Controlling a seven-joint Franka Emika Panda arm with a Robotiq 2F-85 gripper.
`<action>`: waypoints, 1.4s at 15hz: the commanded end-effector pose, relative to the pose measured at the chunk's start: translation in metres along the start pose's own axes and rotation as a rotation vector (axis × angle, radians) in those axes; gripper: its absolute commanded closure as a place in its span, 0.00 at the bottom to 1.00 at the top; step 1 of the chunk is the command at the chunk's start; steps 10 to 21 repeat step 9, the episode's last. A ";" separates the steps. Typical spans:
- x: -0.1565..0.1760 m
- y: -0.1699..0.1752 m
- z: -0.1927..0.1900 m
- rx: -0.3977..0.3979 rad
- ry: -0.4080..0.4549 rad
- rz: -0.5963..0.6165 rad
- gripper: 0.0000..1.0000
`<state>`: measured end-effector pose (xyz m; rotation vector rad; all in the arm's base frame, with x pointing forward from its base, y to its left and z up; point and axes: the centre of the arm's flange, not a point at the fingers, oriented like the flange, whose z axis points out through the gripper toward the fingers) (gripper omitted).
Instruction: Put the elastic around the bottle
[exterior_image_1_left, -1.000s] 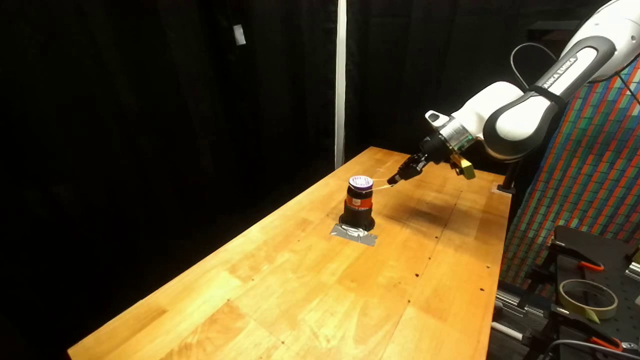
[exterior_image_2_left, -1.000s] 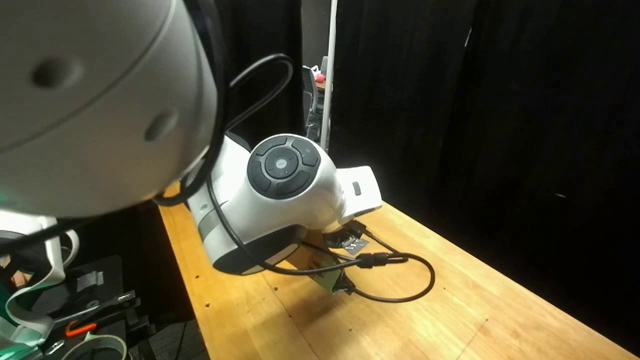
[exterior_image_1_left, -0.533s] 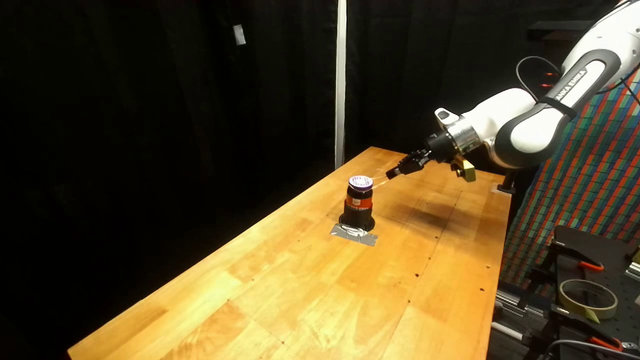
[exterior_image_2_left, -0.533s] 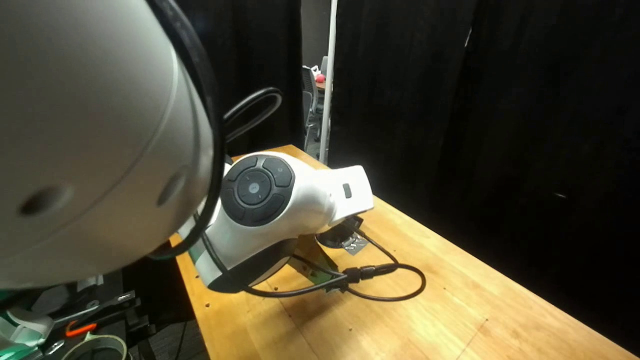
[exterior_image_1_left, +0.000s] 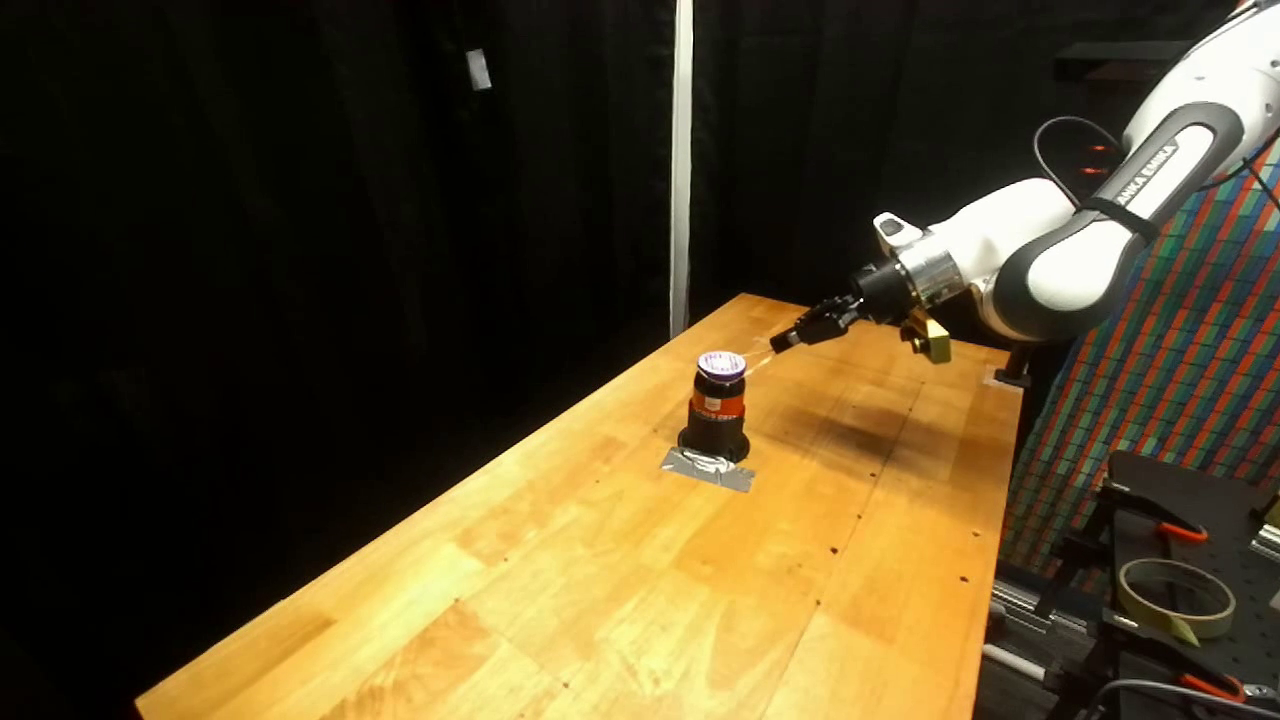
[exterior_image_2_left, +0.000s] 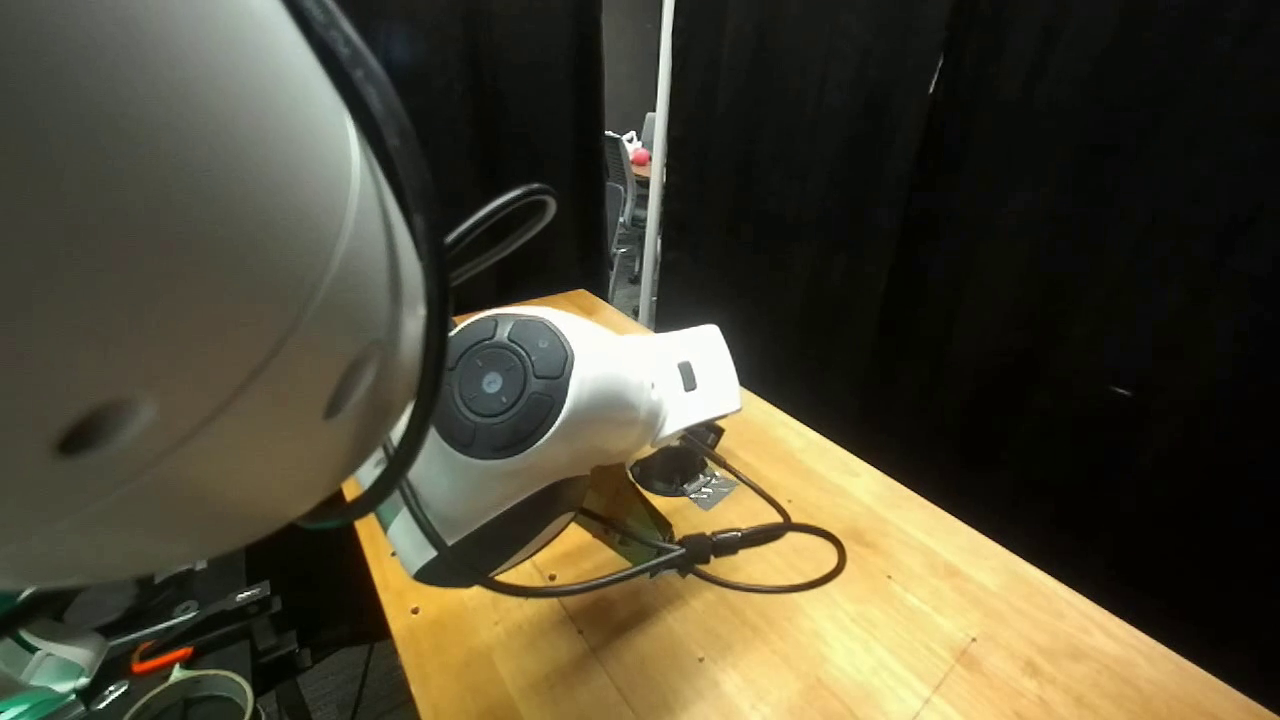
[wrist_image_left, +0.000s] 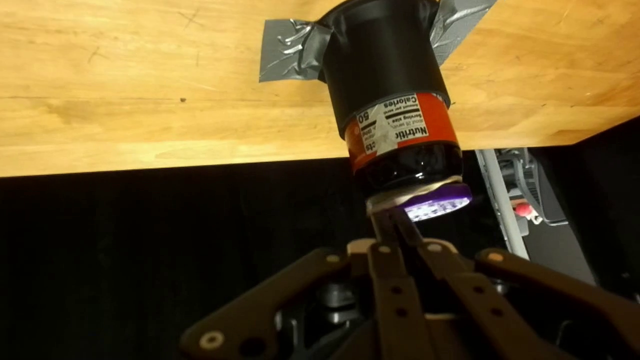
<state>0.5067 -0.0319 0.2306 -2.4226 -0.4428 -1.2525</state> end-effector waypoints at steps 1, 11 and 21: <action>-0.003 -0.001 -0.013 0.000 0.114 0.003 0.92; 0.004 -0.004 -0.004 0.006 0.030 0.006 0.59; 0.004 -0.004 -0.004 0.006 0.030 0.006 0.59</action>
